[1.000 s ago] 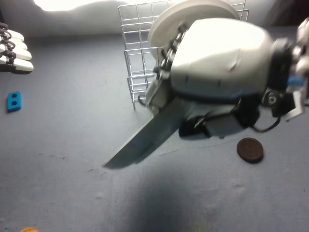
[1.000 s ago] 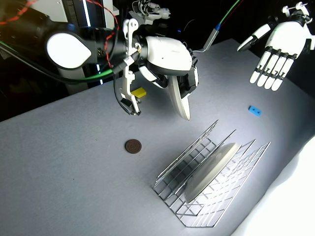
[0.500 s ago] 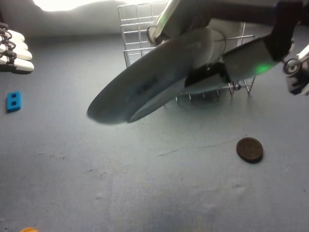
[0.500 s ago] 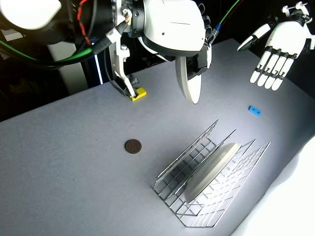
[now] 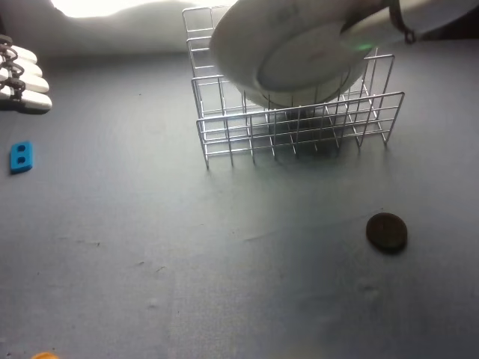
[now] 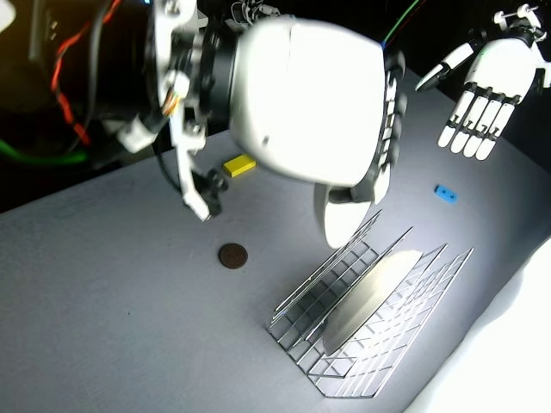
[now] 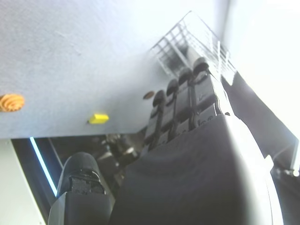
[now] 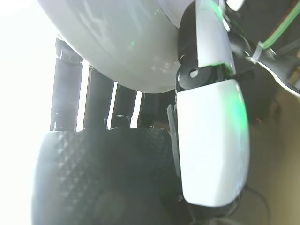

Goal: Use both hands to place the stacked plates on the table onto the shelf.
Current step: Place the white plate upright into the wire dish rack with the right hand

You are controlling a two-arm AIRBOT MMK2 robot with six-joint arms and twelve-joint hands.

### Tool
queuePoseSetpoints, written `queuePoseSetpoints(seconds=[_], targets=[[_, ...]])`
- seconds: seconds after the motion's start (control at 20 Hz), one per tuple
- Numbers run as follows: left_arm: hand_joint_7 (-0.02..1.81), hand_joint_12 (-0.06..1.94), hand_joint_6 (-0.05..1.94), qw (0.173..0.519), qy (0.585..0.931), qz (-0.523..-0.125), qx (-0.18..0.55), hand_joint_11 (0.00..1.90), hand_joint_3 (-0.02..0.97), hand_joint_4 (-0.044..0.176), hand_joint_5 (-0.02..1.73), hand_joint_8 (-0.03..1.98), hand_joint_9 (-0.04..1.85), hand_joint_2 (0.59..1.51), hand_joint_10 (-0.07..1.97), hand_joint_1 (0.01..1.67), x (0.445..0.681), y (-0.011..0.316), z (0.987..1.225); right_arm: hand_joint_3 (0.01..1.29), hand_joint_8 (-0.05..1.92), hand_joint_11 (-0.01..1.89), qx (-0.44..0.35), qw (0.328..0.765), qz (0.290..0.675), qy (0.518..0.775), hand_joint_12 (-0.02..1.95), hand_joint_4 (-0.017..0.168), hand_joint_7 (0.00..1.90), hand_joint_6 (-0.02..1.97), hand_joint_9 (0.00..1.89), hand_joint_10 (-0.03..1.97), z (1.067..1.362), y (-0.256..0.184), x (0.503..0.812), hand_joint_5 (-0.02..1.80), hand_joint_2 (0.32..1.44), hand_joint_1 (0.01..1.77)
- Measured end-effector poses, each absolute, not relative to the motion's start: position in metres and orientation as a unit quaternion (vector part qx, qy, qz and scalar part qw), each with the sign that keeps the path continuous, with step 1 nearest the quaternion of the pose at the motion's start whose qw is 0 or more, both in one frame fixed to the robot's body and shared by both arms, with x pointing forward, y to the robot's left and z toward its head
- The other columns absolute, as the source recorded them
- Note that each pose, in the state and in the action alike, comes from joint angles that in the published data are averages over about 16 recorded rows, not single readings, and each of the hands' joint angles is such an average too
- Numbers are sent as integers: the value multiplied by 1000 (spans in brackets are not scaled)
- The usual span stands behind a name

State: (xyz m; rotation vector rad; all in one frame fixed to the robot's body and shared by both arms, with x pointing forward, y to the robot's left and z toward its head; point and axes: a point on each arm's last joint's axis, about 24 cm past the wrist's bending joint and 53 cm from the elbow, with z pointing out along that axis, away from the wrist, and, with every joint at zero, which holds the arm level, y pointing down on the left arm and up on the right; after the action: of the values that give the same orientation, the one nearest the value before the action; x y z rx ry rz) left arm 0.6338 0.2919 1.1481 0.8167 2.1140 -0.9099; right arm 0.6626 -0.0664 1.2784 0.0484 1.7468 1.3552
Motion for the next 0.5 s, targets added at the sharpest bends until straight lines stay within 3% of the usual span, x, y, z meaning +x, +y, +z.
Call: queuePoseSetpoints(seconds=[0.5], targets=[[20, 1, 12, 340, 816, -346, 314, 14, 12, 7, 21, 8, 17, 1114, 7, 13, 634, 294, 1145, 12, 506, 992, 64, 450, 513, 728, 1061, 16, 1232, 784, 1368, 14, 1251, -79, 703, 1037, 967, 1190]])
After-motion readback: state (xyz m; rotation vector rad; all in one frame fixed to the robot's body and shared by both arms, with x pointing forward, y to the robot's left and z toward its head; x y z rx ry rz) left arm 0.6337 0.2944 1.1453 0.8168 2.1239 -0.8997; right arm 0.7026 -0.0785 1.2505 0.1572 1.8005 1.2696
